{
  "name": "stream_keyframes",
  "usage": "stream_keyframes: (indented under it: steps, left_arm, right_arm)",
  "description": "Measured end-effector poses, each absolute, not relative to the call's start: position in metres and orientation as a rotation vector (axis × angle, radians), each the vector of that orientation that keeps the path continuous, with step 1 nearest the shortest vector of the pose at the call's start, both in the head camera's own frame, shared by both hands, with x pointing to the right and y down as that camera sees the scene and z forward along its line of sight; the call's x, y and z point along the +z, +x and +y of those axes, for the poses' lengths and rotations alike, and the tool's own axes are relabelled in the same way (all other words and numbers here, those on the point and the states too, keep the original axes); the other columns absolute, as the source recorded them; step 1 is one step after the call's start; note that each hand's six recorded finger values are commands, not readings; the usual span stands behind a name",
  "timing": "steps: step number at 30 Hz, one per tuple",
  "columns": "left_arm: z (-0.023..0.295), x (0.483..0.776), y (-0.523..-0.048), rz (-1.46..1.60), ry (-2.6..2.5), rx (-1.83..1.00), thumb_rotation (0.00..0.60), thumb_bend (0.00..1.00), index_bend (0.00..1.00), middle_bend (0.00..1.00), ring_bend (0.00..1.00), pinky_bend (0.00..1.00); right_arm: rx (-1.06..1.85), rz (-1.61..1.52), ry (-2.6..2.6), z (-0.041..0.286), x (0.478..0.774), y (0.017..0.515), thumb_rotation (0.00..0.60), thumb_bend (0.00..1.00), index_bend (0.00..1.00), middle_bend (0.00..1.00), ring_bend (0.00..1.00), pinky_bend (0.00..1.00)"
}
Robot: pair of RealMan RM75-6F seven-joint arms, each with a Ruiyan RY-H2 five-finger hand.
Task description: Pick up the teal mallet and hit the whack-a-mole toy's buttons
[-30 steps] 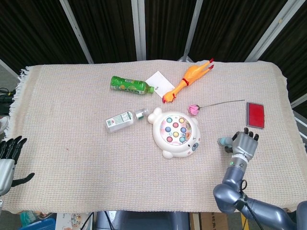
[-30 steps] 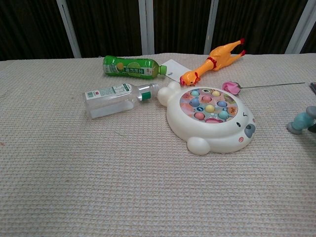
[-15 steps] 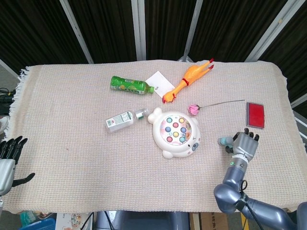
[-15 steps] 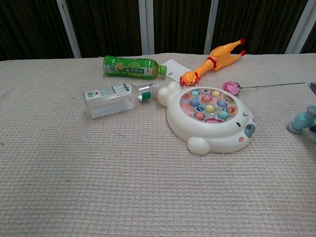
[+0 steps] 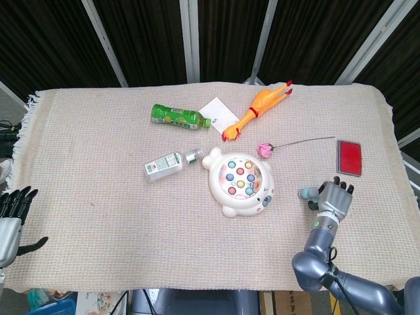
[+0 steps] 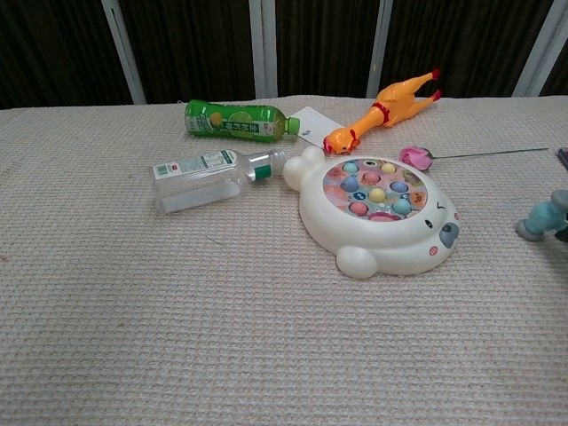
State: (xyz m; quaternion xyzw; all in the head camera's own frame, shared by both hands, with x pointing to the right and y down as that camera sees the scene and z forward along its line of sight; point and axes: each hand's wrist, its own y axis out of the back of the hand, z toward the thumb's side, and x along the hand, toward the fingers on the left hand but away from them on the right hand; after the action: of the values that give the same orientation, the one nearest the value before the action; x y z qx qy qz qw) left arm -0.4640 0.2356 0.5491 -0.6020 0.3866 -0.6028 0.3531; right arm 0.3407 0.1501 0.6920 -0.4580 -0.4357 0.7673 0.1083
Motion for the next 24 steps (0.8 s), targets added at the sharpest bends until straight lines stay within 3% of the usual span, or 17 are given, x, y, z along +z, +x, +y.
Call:
stream_keyframes:
  steps: [24]
  left_arm:
    - [0.2357, 0.5483, -0.4648, 1.004, -1.557, -1.562, 0.6, 0.0, 0.07, 0.0, 0.0, 0.0]
  right_arm:
    - [2.254, -1.283, -1.344, 0.1508, 0.6928, 0.3414, 0.6, 0.32, 0.61, 0.17, 0.13, 0.06]
